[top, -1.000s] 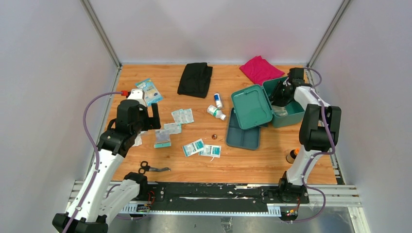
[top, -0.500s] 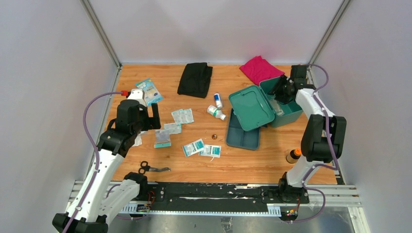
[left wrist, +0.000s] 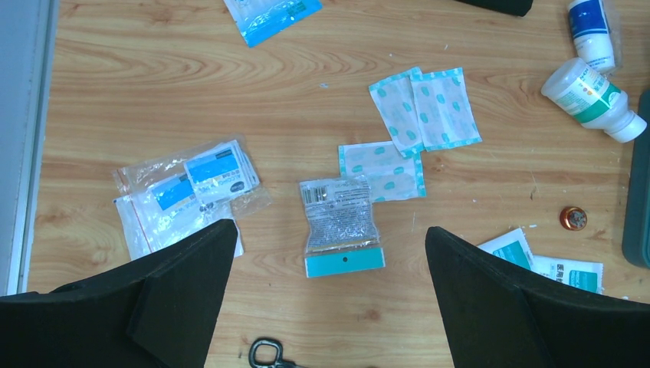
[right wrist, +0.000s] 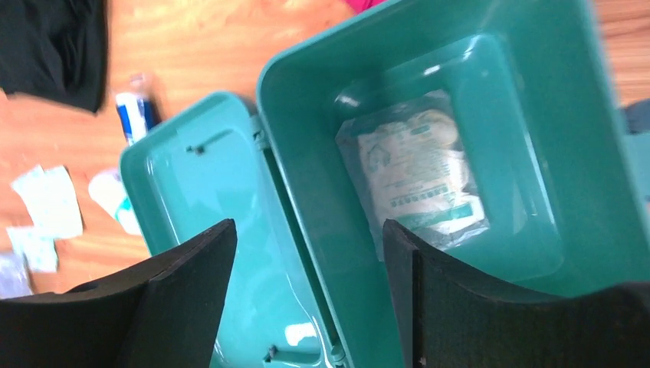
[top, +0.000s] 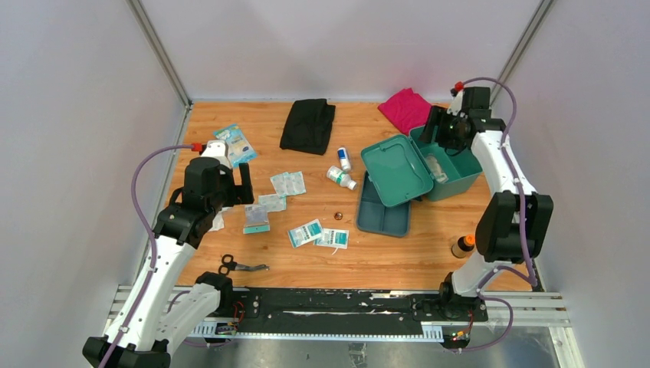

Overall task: Organize the medicine kit
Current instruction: Place the medical item at the medicine box, then adjust the medicine box at the center of the board.

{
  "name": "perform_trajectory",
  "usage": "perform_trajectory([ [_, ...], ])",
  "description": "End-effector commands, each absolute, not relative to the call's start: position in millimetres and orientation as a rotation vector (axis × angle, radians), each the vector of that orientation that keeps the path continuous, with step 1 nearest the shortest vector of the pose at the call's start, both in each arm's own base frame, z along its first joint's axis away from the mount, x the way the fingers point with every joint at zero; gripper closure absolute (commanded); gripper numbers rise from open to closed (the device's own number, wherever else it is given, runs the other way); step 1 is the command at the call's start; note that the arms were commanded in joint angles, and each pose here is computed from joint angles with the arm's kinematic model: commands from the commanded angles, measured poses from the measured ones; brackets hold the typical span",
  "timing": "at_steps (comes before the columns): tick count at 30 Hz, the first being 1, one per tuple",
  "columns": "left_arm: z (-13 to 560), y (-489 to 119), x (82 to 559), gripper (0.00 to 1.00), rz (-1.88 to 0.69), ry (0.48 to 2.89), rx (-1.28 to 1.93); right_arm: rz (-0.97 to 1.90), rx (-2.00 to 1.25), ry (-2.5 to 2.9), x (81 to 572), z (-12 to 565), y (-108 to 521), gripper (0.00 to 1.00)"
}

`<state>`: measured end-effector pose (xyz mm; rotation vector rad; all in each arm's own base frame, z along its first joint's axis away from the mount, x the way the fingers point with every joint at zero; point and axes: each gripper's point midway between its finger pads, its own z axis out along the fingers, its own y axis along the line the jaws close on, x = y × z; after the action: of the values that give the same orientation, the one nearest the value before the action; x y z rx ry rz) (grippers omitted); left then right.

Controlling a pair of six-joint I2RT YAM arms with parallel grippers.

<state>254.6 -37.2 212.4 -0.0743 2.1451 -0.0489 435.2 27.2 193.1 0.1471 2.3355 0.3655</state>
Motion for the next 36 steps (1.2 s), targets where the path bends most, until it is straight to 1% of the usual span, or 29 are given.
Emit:
perform_trajectory([
  [1, 210, -36, 255, 0.00, -0.043, 2.147, -0.062, 0.436, -0.064, 2.492, 412, 165, 53, 0.24],
  [4, 210, -36, 254, 0.00, -0.044, 2.146, -0.062, 0.442, -0.098, 2.539, 411, 154, 58, 0.22],
  [7, 210, -35, 254, 0.00, -0.041, 2.146, -0.063, 0.407, -0.094, 2.575, 413, 146, 53, 0.22],
  [8, 210, -35, 254, 0.00, -0.041, 2.147, -0.063, 0.394, -0.121, 2.587, 412, 144, 61, 0.23],
  [10, 210, -35, 254, 0.00, -0.041, 2.147, -0.063, 0.358, -0.103, 2.605, 413, 140, 57, 0.27],
  [15, 210, -35, 254, 0.00, -0.041, 2.147, -0.063, 0.292, -0.040, 2.609, 416, 139, 49, 0.42],
  [22, 210, -35, 254, 0.00, -0.041, 2.148, -0.063, 0.269, 0.044, 2.601, 423, 139, 45, 0.61],
  [29, 210, -35, 254, 0.00, -0.041, 2.147, -0.063, 0.285, 0.158, 2.584, 429, 136, 46, 0.72],
  [36, 210, -36, 254, 0.00, -0.042, 2.148, -0.062, 0.382, 0.371, 2.490, 447, 148, 51, 0.75],
])
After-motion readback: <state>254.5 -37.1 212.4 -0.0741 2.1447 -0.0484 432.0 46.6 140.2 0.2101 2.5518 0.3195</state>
